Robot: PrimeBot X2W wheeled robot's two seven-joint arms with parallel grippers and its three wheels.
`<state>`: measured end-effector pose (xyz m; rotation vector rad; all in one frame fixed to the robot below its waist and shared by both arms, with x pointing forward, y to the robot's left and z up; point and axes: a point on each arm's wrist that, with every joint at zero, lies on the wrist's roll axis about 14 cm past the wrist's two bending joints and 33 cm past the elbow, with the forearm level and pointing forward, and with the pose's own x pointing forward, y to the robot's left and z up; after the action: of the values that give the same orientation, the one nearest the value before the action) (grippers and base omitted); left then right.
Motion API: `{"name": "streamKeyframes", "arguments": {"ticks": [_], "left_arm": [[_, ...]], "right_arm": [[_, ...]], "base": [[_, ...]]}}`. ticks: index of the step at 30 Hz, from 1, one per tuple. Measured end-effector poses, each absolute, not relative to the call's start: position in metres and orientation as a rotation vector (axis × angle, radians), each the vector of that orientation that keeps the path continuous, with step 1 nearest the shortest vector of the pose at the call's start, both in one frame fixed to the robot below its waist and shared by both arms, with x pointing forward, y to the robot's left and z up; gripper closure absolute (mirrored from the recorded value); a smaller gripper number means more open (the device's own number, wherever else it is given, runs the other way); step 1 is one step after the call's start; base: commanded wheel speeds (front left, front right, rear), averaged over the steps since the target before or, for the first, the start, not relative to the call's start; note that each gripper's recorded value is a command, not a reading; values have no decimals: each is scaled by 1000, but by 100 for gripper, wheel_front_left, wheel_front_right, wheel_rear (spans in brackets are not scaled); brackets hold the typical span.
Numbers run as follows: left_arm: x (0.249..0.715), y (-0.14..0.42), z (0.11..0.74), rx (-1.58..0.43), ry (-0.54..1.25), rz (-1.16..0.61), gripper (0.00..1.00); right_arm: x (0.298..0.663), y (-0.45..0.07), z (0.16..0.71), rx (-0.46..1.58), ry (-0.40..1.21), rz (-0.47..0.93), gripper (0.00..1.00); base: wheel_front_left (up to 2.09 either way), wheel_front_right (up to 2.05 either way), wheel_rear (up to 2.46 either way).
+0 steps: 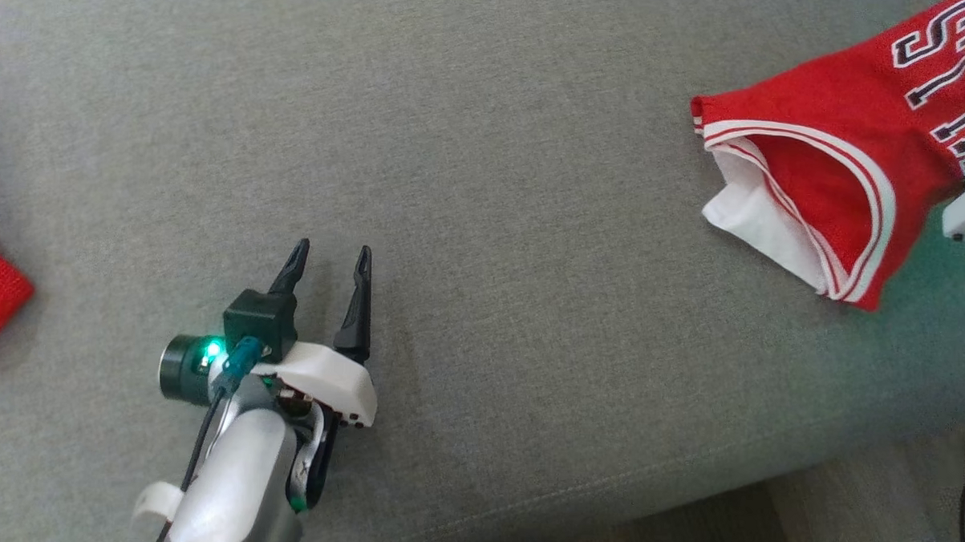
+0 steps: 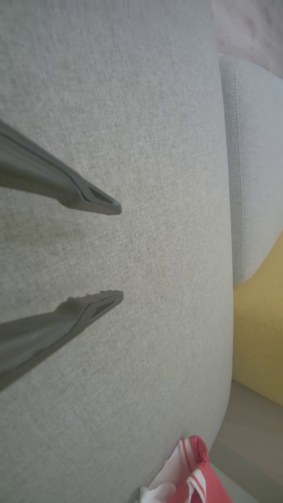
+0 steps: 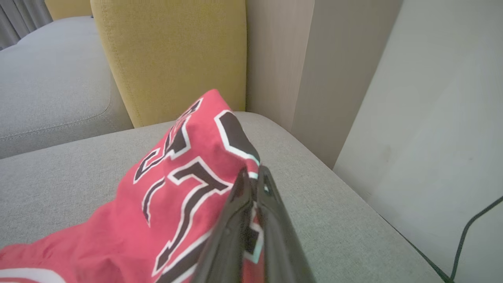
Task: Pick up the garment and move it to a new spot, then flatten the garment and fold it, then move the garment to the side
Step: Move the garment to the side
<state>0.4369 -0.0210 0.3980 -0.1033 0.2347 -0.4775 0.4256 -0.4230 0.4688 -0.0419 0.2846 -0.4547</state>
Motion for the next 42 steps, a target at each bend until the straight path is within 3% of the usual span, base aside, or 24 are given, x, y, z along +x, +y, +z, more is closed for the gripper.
{"name": "streamKeyframes", "arguments": {"ticks": [1, 2, 3, 4, 9, 15, 22, 29, 42], "left_arm": [[437, -19, 398, -103, 234, -473, 0], [437, -18, 399, -102, 232, -470, 0], [438, -17, 400, -100, 229, -464, 0], [438, -16, 401, -97, 226, -458, 0], [437, -10, 412, -101, 204, -437, 0], [428, 21, 416, -91, 204, -339, 0], [412, 75, 422, -84, 199, -175, 0], [388, 130, 432, -57, 175, -9, 0], [358, 158, 433, -49, 173, 82, 0]], "right_arm": [[427, -423, 470, -48, 280, -455, 100], [427, -424, 472, -52, 276, -458, 72], [427, -424, 472, -58, 278, -459, 3], [427, -425, 474, -50, 270, -465, 0], [437, -423, 505, -79, 164, -459, 0], [467, -345, 521, -7, 21, -304, 0], [467, -244, 500, 70, 13, -82, 0], [440, -180, 455, 125, 120, 46, 0], [415, -153, 443, 179, 157, 105, 0]], "base": [[0, 0, 0], [0, 0, 0], [0, 0, 0], [0, 0, 0], [0, 0, 0], [0, 0, 0], [0, 0, 0], [0, 0, 0], [0, 0, 0]]}}
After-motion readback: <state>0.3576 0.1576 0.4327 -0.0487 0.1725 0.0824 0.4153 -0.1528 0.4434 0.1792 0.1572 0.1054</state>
